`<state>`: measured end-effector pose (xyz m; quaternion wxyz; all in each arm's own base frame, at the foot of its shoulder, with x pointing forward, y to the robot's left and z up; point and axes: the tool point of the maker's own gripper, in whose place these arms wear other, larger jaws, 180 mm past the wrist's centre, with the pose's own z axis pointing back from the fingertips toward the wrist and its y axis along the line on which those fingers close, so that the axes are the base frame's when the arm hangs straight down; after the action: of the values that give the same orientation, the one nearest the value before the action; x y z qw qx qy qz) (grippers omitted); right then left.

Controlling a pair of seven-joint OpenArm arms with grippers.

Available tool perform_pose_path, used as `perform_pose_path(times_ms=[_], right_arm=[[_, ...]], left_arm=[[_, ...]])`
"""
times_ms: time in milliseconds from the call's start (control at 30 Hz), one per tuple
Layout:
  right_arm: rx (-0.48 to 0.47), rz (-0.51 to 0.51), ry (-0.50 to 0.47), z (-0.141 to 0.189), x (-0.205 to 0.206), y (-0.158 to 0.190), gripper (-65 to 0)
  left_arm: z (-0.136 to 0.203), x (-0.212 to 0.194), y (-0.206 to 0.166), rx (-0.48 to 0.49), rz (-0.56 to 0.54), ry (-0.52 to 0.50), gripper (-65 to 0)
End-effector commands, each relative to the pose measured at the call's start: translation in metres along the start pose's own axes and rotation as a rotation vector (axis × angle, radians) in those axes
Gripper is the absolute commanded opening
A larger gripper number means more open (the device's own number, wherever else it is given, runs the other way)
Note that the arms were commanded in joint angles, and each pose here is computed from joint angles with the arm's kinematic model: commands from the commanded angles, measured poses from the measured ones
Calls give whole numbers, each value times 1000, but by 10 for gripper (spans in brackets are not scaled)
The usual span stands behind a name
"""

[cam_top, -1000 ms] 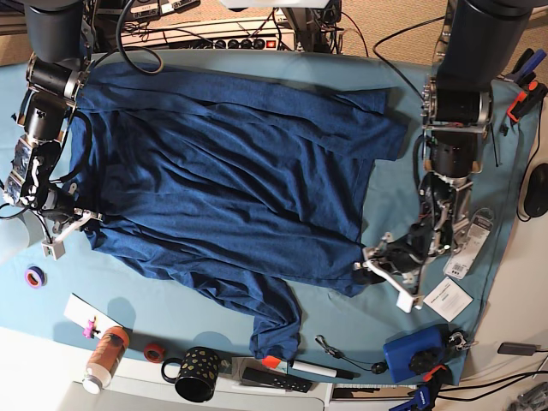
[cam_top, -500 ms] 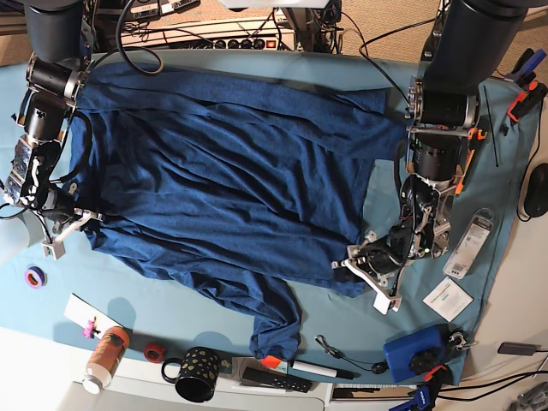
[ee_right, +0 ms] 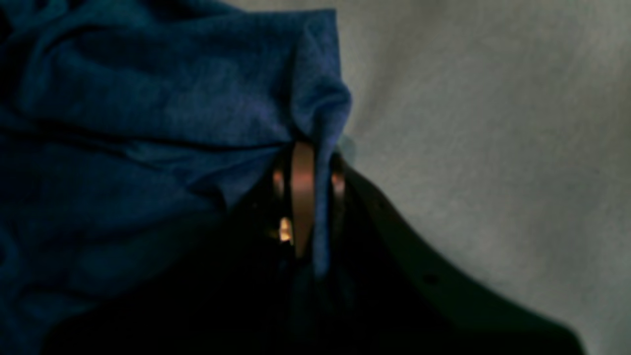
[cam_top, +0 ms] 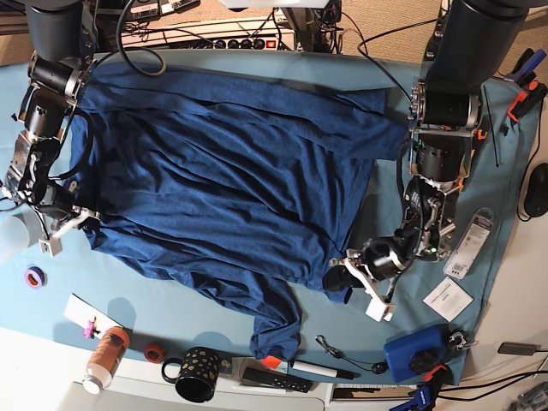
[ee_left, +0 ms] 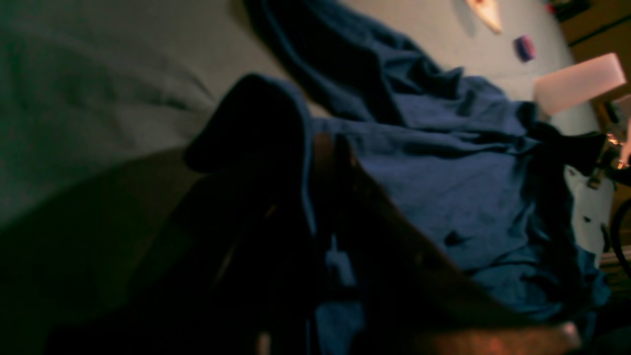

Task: Layout the t-shirt on the table in an organized manner, then fold the t-shirt properly
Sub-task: 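Drag the shirt side with the left gripper toward the right gripper, folding lengthwise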

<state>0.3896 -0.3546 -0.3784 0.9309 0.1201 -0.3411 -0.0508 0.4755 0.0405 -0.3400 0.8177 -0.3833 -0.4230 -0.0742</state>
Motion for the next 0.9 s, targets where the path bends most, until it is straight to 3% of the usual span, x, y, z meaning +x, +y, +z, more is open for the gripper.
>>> perform_pose_path(times_ms=[0,167,467,733,867], right_arm=[[22,11,-72,13,27,0,-650],[106,-98,-150,34,43,3,-650],[238,-189,-151,44,42,19,-650],[244,-181,-83,44,31,20,-650],[223,-175,-75,49,29,12,-650]], left_arm=[[4,35,-8,-31,-37,-74,-650],[14,39,-2,-44,-23,-77,-650],[22,34,-14,-140,29,-46,-650],[25,25,-28,-219,102,5,-650],[32,24,-31,-240,120,-17,-650]])
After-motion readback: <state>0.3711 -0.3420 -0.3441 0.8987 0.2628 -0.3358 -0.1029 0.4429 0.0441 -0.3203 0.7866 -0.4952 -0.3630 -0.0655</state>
